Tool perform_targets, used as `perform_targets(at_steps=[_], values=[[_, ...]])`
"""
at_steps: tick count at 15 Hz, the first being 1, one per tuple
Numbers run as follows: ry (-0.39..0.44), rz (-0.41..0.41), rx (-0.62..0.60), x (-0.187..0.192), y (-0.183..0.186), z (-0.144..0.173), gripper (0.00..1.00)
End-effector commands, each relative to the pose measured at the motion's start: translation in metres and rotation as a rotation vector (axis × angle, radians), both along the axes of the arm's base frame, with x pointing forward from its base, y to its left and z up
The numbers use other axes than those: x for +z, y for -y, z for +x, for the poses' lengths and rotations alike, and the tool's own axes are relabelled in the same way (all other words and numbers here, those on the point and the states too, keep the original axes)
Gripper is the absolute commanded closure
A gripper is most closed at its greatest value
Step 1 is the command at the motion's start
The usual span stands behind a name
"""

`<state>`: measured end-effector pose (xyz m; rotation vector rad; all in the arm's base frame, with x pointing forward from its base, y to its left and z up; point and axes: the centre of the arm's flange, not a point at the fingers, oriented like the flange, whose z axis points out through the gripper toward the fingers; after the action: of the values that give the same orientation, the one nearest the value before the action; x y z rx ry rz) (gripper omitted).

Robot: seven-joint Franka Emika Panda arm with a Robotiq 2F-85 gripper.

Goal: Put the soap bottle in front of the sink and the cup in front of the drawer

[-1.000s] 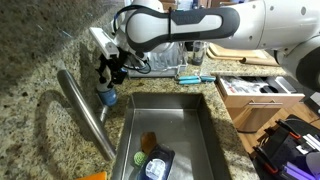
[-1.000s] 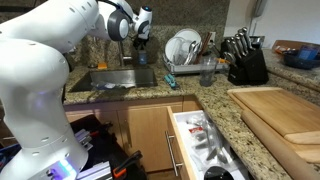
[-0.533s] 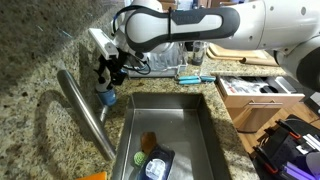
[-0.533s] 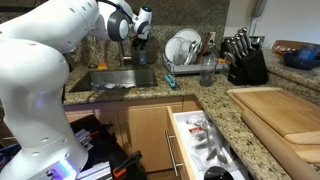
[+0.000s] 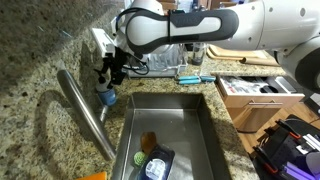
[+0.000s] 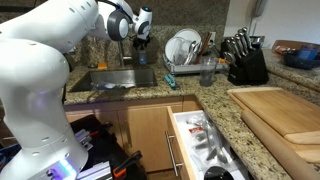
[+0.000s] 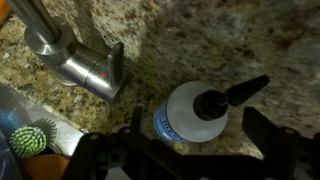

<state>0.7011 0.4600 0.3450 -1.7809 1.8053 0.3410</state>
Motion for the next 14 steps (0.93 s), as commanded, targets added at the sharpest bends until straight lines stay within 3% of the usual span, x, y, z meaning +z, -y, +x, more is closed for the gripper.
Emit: perform_targets(at_steps=[1,5,11,12,14], values=[[-0.012,-0.001,-0.023,-0.001,0.000,0.000,0.00],[-0.028,-0.005,-0.047,-0.003,-0.002,-0.002,0.00],[0.087,-0.044,0.105,-0.011,-0.031,-0.005,0.00],[0.047,-0.041,0.071,-0.002,-0.023,-0.015,0.00],[0.047,-0.043,0.076,-0.003,-0.025,-0.017,0.00]])
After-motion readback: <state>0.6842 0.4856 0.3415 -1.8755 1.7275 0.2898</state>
